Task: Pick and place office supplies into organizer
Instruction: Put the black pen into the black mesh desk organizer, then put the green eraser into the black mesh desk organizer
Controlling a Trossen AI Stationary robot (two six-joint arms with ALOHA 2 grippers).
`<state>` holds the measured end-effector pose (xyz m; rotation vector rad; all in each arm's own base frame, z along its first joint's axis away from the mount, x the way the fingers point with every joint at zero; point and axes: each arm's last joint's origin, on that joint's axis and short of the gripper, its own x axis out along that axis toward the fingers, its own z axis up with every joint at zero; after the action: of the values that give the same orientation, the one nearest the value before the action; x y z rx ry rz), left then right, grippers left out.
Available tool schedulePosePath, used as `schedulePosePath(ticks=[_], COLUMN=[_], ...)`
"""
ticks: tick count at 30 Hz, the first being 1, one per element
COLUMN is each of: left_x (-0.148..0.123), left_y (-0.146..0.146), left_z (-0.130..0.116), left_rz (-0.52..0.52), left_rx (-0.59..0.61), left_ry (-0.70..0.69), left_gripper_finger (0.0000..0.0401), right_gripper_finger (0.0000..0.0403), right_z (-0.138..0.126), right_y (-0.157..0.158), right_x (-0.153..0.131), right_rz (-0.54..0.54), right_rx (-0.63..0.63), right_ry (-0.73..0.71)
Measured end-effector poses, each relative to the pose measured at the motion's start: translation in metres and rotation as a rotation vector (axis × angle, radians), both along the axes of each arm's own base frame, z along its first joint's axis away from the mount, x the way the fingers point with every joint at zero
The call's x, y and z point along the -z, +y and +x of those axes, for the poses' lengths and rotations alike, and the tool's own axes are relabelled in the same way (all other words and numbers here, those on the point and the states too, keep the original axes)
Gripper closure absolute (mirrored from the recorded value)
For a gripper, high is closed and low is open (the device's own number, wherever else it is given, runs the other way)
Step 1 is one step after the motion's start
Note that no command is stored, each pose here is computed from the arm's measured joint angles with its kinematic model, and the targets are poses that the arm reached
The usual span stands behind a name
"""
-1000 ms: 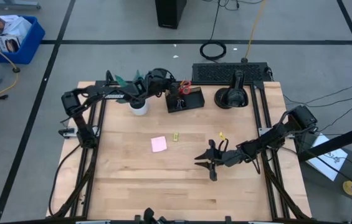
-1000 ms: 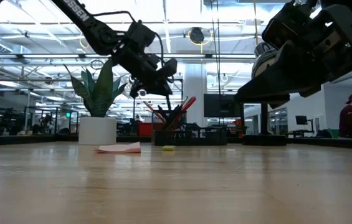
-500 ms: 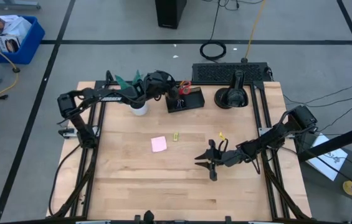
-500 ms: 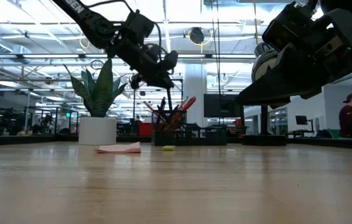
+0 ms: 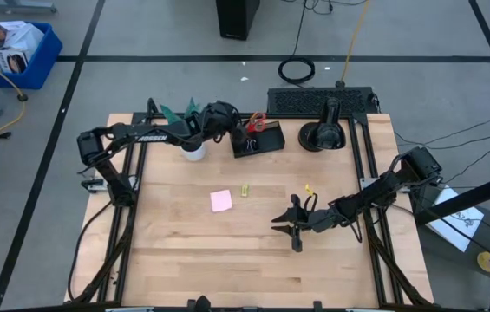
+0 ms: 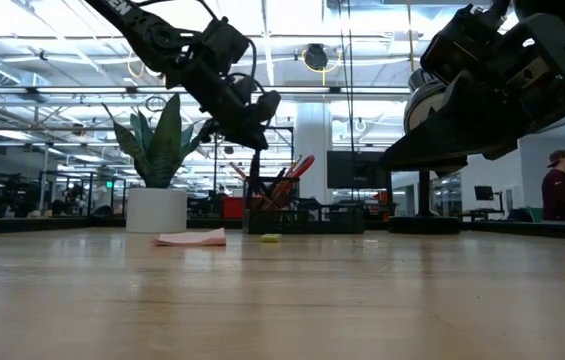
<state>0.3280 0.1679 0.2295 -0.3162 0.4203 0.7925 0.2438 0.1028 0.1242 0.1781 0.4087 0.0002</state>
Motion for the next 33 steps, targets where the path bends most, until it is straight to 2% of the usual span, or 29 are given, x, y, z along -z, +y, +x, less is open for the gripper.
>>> schedulePosePath(ticks=[8, 11, 17, 22, 27, 33], left_x=[0.008, 0.02, 0.037, 0.034, 0.028, 0.009], left_y=[0.002, 0.003, 0.005, 0.004, -0.001, -0.008], left_z=[0.003, 0.005, 0.014, 0.015, 0.013, 0.011], left_rz=[-0.007, -0.029, -0.064, -0.067, -0.074, -0.067], left_rx=[-0.003, -0.003, 0.002, -0.003, 0.008, 0.014], left_ry=[0.019, 0.064, 0.049, 0.02, 0.007, -0.062], left_gripper_finger=[0.0363, 0.0355, 0.0329, 0.0285, 0.0218, 0.0157], right_gripper_finger=[0.0314, 0.0314, 0.0314, 0.0314, 0.0314, 0.0314], right_z=[0.0, 0.0, 0.0, 0.0, 0.0, 0.0], right_y=[0.0, 0.0, 0.0, 0.0, 0.0, 0.0], right_x=[0.0, 0.0, 0.0, 0.0, 0.0, 0.0], right_rz=[0.0, 0.0, -0.001, -0.002, -0.002, 0.0], right_rx=[0.0, 0.0, 0.0, -0.001, -0.001, 0.0], right_ry=[0.0, 0.0, 0.0, 0.0, 0.003, 0.0])
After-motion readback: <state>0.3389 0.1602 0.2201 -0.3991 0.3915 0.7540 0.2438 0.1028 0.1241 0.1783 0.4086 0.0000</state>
